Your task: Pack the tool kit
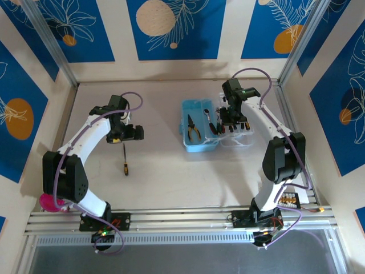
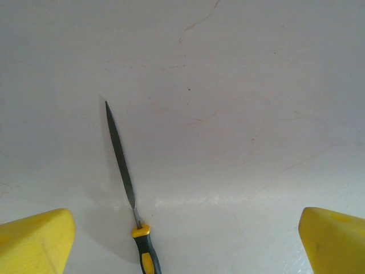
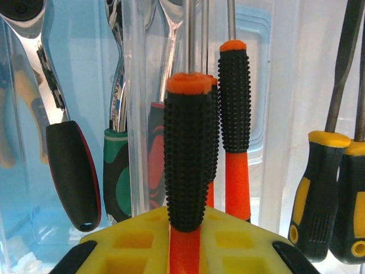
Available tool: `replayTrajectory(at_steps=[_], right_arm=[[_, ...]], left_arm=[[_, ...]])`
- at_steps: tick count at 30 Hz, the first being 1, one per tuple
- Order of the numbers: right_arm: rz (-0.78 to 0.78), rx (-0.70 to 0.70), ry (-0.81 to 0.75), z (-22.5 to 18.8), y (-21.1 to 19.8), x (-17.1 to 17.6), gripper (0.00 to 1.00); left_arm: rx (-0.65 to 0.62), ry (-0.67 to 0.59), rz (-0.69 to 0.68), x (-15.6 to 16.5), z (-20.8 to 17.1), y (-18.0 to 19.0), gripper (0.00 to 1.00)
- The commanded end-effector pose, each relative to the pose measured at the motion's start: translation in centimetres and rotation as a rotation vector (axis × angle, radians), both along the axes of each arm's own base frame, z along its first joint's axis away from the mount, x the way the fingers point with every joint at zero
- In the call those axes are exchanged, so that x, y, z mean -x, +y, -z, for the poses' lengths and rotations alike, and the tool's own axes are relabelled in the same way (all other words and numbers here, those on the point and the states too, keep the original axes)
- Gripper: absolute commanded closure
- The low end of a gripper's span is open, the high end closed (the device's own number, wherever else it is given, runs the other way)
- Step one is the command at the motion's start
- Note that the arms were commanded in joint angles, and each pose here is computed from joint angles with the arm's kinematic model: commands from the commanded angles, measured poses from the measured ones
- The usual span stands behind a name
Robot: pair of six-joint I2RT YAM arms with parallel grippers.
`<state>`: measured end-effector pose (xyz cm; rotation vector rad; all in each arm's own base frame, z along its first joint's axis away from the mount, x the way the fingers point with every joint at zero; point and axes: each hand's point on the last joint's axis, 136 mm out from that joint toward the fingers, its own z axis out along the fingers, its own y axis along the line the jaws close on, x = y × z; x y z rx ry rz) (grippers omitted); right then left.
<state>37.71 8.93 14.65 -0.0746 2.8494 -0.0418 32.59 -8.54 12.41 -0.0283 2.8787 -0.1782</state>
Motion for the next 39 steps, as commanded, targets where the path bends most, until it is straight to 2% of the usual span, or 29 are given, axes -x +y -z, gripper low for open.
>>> replayTrajectory(at_steps=[1,13,16,18,20,23,30,39], right_arm=[[-0.013,-0.028,-0.011,-0.5,0.7,-0.4,0.80],[-0.017,-0.027,-0.037,-2.4,0.6,-0.3,0.67],[-0.020,-0.021,-0.064,-3.9,0.6,-0.1,0.50],[-0.032,-0.018,-0.088,-5.1,0.8,0.2,0.27],[-0.051,-0.017,-0.109,-6.1,1.4,0.6,0.09],[-0.082,-0.023,-0.127,-7.0,2.4,1.4,0.00],[-0.105,-0.058,-0.126,-7.3,4.0,2.8,0.01],[-0.103,-0.070,-0.117,-6.9,4.1,3.6,0.01]], left_arm=[[0.024,-0.006,0.020,0.1,-0.2,-0.4,0.00],[0.004,0.029,0.024,0.6,0.7,-0.1,0.00],[-0.039,0.059,0.019,1.5,1.5,0.7,0.00],[-0.065,0.076,0.015,2.1,2.2,1.2,0.00],[-0.090,0.089,0.006,2.6,2.7,1.8,0.01],[-0.111,0.112,-0.013,3.4,3.7,2.4,0.05],[-0.118,0.211,-0.047,5.3,7.0,3.1,0.27],[-0.115,0.284,-0.091,6.1,10.3,3.2,0.47]])
